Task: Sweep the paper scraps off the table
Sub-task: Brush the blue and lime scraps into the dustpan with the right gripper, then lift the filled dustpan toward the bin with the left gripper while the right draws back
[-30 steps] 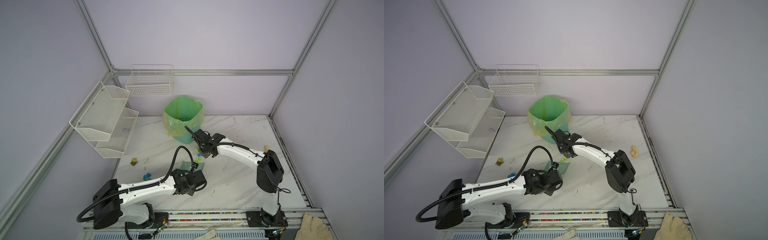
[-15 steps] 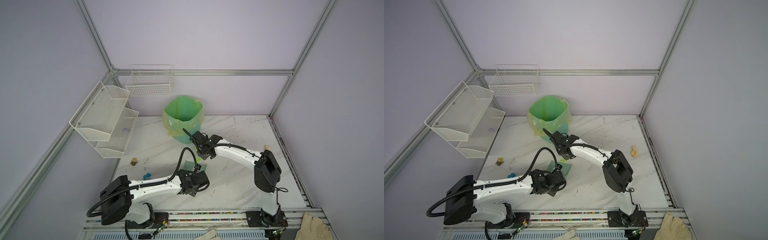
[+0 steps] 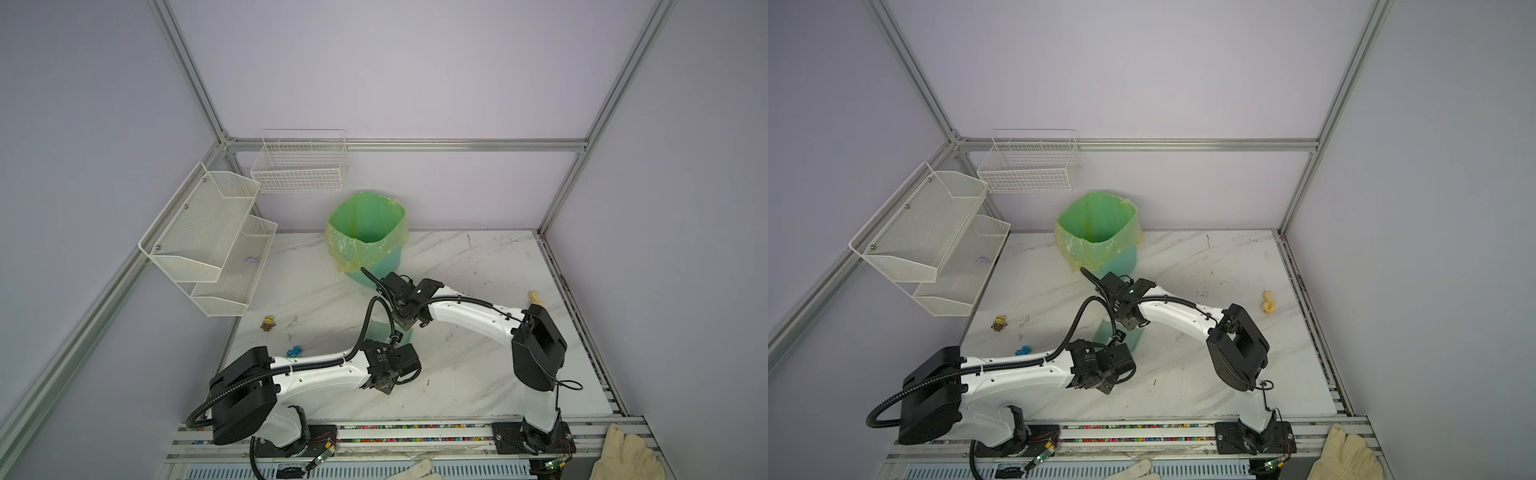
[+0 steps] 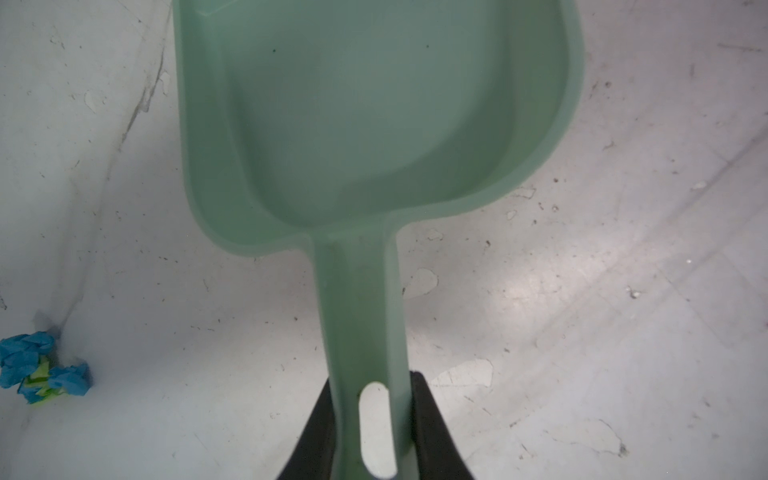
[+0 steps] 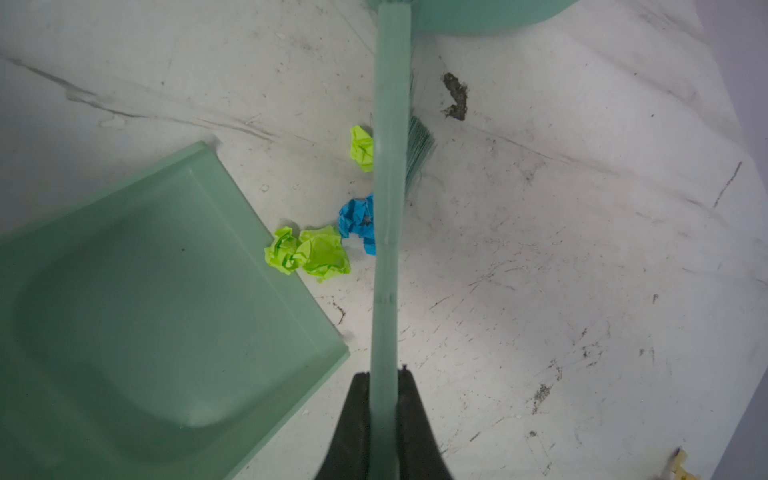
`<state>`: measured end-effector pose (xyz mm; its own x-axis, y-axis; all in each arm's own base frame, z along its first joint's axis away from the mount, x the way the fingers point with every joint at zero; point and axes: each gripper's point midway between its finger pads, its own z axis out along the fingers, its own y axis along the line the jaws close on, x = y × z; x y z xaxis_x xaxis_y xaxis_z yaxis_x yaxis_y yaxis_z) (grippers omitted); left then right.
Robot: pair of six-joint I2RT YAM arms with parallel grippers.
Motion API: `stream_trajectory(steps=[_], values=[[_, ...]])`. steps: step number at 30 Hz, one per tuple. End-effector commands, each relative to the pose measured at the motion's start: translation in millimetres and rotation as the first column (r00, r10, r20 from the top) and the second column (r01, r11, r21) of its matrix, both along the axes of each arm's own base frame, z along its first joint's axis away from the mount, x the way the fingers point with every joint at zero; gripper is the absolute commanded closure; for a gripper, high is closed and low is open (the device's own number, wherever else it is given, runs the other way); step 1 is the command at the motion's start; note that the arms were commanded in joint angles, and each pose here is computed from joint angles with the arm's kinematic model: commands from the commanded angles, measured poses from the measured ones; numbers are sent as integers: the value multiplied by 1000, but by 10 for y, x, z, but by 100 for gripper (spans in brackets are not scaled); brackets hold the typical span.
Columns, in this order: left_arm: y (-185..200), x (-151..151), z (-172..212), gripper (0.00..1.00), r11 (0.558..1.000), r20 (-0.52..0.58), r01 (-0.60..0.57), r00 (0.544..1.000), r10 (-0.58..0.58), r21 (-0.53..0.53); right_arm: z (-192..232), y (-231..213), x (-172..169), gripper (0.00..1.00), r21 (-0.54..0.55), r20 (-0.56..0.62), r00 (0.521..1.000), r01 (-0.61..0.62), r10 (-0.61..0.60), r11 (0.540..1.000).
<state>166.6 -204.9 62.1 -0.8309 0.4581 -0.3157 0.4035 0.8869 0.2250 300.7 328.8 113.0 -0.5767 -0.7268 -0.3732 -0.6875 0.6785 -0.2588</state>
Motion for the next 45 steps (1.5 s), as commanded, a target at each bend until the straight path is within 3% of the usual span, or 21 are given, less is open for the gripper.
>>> stream_trajectory(steps=[1, 9, 14, 18, 22, 27, 35, 41, 45], values=[[59, 31, 36, 100, 1000, 23, -17, 1000, 17, -1, -202, -14, -565, 100, 57, -233, 969, -73, 85, 996], [65, 49, 54, 100, 1000, 32, -12, 999, 12, 0, -13, -43, -1084, 100, 255, -374, 917, -44, 141, 966], [87, 51, 35, 100, 1000, 35, -6, 999, 5, 17, 249, -55, -1201, 100, 346, -370, 916, -22, 158, 938], [102, 64, 48, 100, 1000, 46, -14, 999, 13, 15, 419, -143, -1048, 100, 340, -307, 950, 58, 52, 939], [164, 53, 32, 100, 999, 53, -33, 998, 31, 27, 567, -421, -641, 100, 298, -142, 976, 200, -164, 933], [262, 37, 144, 100, 997, 85, -72, 994, 73, -20, 679, -455, -486, 100, 369, -147, 972, 225, -183, 902], [298, 75, 307, 100, 992, 136, -101, 985, 111, -81, 667, -540, -343, 100, 374, -127, 963, 270, -239, 887], [242, 99, 395, 100, 990, 143, -94, 984, 109, -103, 599, -968, -4, 100, 397, -128, 893, 444, -431, 803], [202, 113, 484, 100, 988, 149, -90, 983, 108, -122, 643, -1043, 126, 100, 458, -143, 870, 480, -471, 748]])
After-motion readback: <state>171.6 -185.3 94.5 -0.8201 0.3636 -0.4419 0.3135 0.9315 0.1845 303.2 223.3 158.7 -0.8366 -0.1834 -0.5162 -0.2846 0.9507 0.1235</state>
